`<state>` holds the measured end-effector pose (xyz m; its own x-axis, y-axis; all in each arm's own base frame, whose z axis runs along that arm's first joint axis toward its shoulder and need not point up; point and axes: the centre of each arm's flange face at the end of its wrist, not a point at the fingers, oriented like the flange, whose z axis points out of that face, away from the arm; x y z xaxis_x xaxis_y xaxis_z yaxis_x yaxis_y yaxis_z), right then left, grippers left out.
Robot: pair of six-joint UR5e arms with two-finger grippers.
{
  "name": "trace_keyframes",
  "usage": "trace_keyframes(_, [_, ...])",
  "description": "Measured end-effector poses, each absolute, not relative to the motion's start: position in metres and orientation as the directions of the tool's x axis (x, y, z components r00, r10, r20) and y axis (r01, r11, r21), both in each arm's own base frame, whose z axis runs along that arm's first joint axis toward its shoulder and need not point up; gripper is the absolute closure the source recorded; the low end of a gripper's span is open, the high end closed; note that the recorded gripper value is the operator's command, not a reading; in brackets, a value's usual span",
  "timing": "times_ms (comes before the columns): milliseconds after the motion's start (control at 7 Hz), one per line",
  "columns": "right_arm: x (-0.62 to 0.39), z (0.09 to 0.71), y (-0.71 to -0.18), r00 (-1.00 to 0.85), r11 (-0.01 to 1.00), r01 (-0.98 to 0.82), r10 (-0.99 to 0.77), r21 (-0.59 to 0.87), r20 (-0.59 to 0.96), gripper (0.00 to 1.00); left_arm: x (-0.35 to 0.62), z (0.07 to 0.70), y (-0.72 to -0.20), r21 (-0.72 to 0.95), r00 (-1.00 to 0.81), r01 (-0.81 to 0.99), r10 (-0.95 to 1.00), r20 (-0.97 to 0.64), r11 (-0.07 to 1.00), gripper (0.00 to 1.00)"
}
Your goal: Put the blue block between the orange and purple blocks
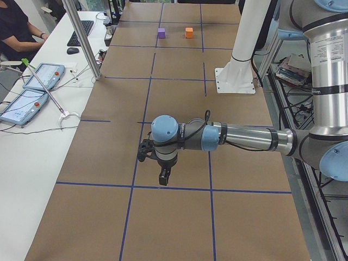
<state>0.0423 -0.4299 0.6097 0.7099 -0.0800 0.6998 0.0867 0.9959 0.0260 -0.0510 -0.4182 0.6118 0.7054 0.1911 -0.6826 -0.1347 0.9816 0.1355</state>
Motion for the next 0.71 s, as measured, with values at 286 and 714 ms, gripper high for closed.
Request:
trace_keyframes(286, [0.0423, 0.6091, -0.4301, 0.71, 0.996, 0.087, -0.081, 0.028, 0.7, 0.0, -0.051, 0.6129, -0.4169, 0.132, 0.708, -0.133, 0.188, -0.681, 0.982, 0.0])
trace_keyframes(714, [0.0422, 0.6097, -0.4297, 0.708, 0.996, 0.087, -0.082, 0.028, 0.701, 0.0, -0.0509, 0.614, -0.415, 0.133, 0.707, -0.133, 0.188, -0.682, 0.982, 0.0])
